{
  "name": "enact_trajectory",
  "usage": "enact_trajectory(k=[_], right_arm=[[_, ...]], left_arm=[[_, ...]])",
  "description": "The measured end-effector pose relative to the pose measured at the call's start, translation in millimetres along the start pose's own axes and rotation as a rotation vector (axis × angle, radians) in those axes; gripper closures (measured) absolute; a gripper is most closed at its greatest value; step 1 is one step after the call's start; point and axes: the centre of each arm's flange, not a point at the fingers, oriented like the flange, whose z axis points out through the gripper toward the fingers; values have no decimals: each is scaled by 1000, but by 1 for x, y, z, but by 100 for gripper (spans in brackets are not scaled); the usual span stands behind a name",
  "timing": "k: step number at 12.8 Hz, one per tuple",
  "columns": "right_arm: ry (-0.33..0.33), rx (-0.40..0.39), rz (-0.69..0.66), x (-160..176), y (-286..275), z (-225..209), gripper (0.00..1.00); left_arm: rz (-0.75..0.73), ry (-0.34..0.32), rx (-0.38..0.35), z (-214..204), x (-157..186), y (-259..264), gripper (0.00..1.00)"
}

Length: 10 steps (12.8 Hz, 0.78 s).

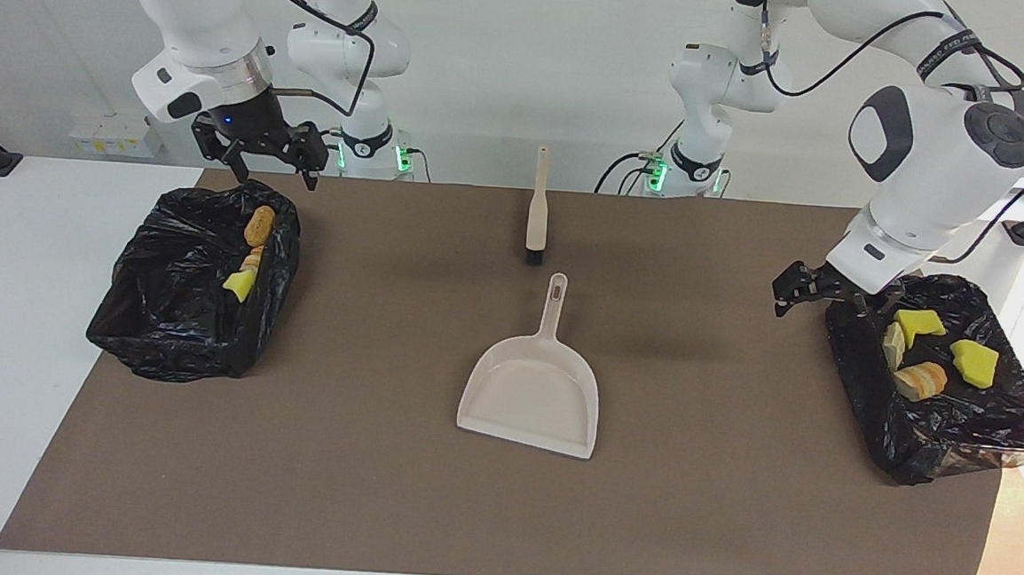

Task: Sweep and dump trash in bin

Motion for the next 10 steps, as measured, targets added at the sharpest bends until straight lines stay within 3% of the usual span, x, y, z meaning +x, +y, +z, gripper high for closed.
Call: enact_trajectory(k=[10], right_arm=[[1,0,4,0,2,0,0]], left_arm=[[-39,6,-23,-71,-47,-23,0]])
